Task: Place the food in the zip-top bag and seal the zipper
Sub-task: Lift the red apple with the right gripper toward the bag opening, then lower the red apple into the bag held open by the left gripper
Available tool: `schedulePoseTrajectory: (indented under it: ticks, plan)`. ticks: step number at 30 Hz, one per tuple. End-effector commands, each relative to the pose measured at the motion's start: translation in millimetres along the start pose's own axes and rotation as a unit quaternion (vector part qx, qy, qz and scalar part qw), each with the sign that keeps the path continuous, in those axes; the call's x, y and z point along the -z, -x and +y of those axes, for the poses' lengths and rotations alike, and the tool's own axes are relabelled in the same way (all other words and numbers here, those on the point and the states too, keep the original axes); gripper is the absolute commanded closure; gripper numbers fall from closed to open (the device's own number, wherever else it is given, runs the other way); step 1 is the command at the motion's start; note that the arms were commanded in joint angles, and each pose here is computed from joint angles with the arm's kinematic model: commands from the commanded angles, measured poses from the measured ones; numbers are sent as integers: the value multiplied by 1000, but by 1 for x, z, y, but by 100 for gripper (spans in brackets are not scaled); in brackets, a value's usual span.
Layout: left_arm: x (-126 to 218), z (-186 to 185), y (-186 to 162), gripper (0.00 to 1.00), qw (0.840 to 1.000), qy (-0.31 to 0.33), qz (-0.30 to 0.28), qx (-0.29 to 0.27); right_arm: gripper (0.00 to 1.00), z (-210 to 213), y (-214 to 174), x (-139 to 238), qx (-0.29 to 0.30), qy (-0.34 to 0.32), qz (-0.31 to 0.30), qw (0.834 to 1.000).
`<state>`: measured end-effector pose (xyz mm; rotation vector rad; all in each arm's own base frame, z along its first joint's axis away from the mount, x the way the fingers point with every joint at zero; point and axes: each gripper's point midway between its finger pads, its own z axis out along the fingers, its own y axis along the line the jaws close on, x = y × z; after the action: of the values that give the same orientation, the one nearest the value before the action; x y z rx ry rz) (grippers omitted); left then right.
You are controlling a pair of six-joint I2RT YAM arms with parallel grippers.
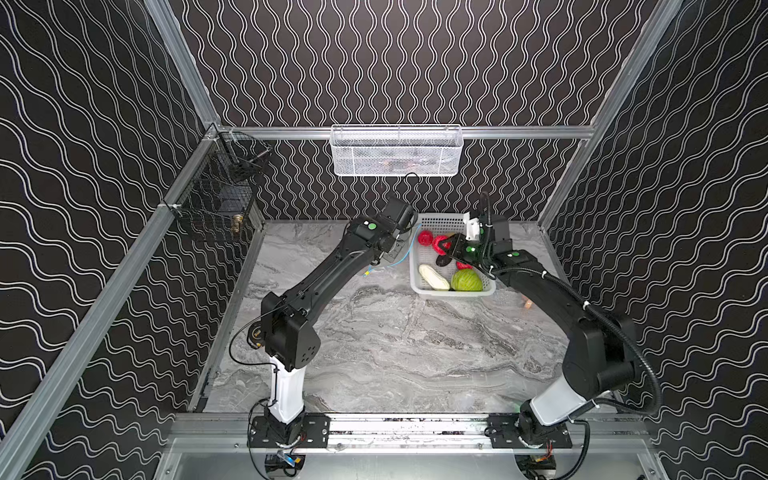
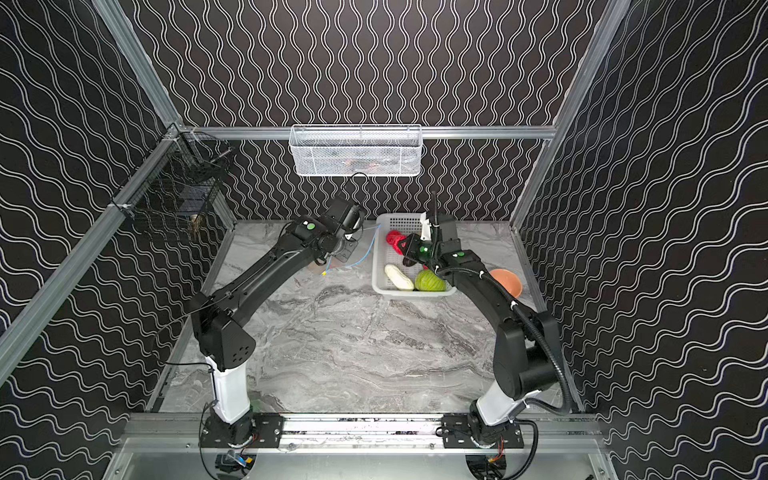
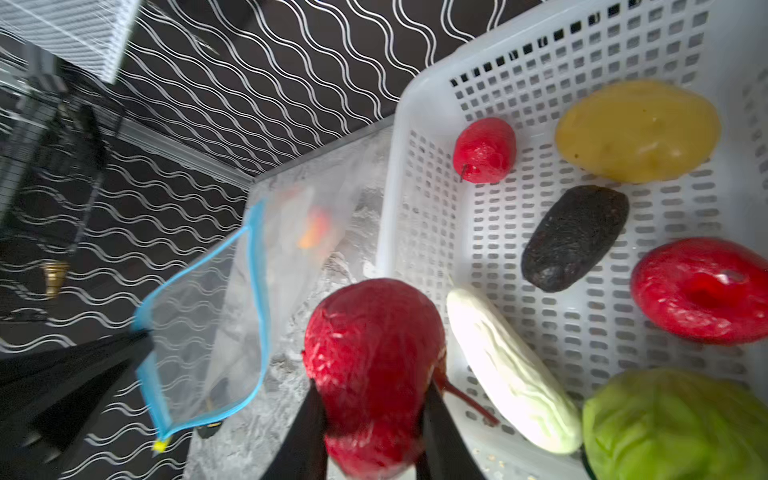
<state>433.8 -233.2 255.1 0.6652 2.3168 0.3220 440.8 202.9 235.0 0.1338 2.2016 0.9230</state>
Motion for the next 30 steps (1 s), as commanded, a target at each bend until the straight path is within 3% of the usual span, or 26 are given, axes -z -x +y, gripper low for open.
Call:
schedulePoseTrajectory:
  ticks: [1,16,30]
  plan:
    - [3,-5,0,100,1000,-15,1,4,100,21,13,12,3,43,-37,998]
    - [9,-7,1,100,1000,-20,-5,2,100,64,9,47,23,155,-63,986]
    - [9,-10,2,100,1000,-27,-5,2,100,97,-6,49,35,207,-48,977]
